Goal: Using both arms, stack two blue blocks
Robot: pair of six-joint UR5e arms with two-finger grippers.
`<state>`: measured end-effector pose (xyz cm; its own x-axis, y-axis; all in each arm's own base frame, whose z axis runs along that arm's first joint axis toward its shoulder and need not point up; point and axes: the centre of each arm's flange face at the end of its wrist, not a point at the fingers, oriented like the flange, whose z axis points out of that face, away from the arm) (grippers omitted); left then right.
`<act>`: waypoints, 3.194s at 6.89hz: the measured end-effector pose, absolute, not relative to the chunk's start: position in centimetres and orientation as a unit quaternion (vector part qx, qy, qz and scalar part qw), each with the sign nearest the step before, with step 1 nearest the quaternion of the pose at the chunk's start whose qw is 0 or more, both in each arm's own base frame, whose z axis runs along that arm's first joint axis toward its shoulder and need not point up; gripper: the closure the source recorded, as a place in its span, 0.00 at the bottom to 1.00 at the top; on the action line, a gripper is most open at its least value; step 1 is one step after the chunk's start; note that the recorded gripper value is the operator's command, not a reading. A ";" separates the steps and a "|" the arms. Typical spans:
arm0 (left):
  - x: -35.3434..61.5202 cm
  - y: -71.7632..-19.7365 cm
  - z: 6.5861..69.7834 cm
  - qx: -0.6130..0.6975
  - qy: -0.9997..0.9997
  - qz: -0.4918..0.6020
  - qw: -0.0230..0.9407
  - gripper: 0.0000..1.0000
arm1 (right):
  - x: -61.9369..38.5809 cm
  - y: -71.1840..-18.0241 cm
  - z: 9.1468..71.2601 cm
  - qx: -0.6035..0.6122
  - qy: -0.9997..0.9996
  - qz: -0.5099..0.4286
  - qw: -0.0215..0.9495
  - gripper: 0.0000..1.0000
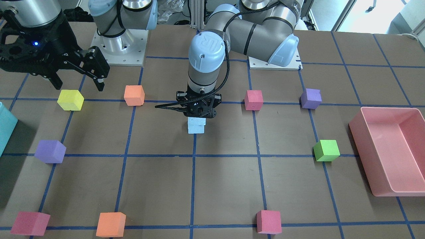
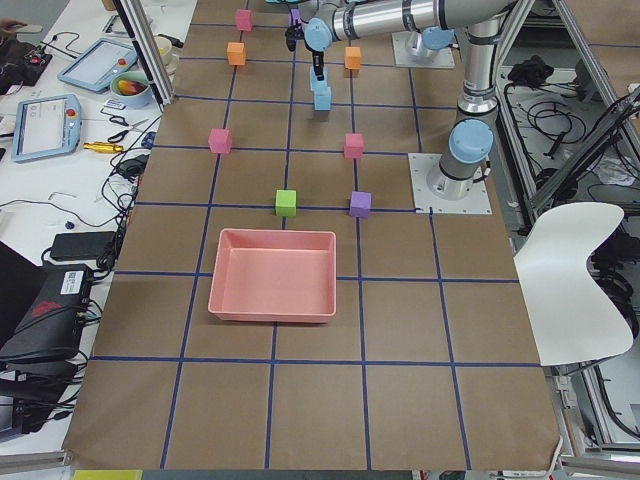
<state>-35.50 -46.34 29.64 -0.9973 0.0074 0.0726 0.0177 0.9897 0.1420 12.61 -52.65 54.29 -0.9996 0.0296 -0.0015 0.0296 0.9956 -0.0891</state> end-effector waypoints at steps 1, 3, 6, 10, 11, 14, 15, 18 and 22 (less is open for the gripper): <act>-35.5 -46.2 29.0 -0.006 -0.997 -0.074 0.035 0.97 | 12.6 -52.7 54.2 0.015 0.999 -0.044 0.000 0.00; -35.4 -45.9 28.2 -0.005 -0.997 -0.075 0.036 0.82 | 12.6 -52.7 54.2 0.015 0.999 -0.043 0.000 0.00; -35.2 -45.6 26.4 -0.003 -0.996 -0.076 0.041 0.04 | 12.6 -52.8 54.1 0.015 0.999 -0.043 -0.001 0.00; -34.9 -46.3 29.5 -0.002 -0.996 -0.048 0.080 0.00 | 12.6 -52.8 54.0 0.015 0.999 -0.040 -0.001 0.00; -33.6 -47.5 32.5 0.008 -0.995 -0.030 0.092 0.00 | 12.7 -52.8 53.9 0.014 0.999 -0.040 -0.001 0.00; -21.7 -52.2 42.6 -0.032 -0.997 0.014 0.069 0.00 | 12.7 -52.9 53.9 0.015 0.999 -0.039 -0.001 0.00; -16.7 -53.0 46.4 -0.040 -0.997 0.023 0.059 0.00 | 12.7 -52.9 53.9 0.015 0.999 -0.039 -0.001 0.00; -9.7 -54.0 52.3 -0.017 -1.000 0.022 0.015 0.00 | 12.7 -52.9 53.9 0.015 0.999 -0.039 -0.001 0.00; -10.8 -52.5 51.8 -0.022 -1.000 0.005 0.006 0.00 | 12.8 -52.8 53.6 0.014 0.999 -0.037 -0.001 0.00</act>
